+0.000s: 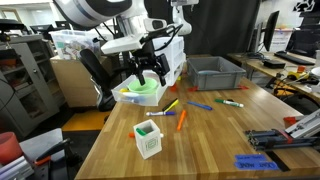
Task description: Put the orange marker in the green bowl
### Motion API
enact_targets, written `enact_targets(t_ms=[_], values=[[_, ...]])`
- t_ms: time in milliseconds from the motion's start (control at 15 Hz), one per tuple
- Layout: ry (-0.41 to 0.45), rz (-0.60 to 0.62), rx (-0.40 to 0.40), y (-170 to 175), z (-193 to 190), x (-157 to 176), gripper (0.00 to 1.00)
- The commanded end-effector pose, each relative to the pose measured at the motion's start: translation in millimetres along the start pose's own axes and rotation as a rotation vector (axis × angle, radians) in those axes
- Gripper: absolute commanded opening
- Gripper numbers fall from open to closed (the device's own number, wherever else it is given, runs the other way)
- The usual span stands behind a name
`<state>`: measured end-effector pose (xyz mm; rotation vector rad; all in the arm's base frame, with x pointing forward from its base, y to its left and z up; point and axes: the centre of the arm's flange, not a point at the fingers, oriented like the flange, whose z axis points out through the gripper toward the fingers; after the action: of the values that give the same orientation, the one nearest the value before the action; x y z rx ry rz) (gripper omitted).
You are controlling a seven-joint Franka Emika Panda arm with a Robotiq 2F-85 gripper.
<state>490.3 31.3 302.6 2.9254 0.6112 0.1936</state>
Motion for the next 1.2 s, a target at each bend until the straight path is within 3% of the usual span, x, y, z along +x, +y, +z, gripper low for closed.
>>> enact_targets(t_ms=[0,467,1133], values=[[0.011,-0.019,-0.023,25,48,16,1.00],[-0.006,-0.042,-0.052,42,114,46,1.00],[-0.068,-0.102,-0.044,31,173,65,1.00]])
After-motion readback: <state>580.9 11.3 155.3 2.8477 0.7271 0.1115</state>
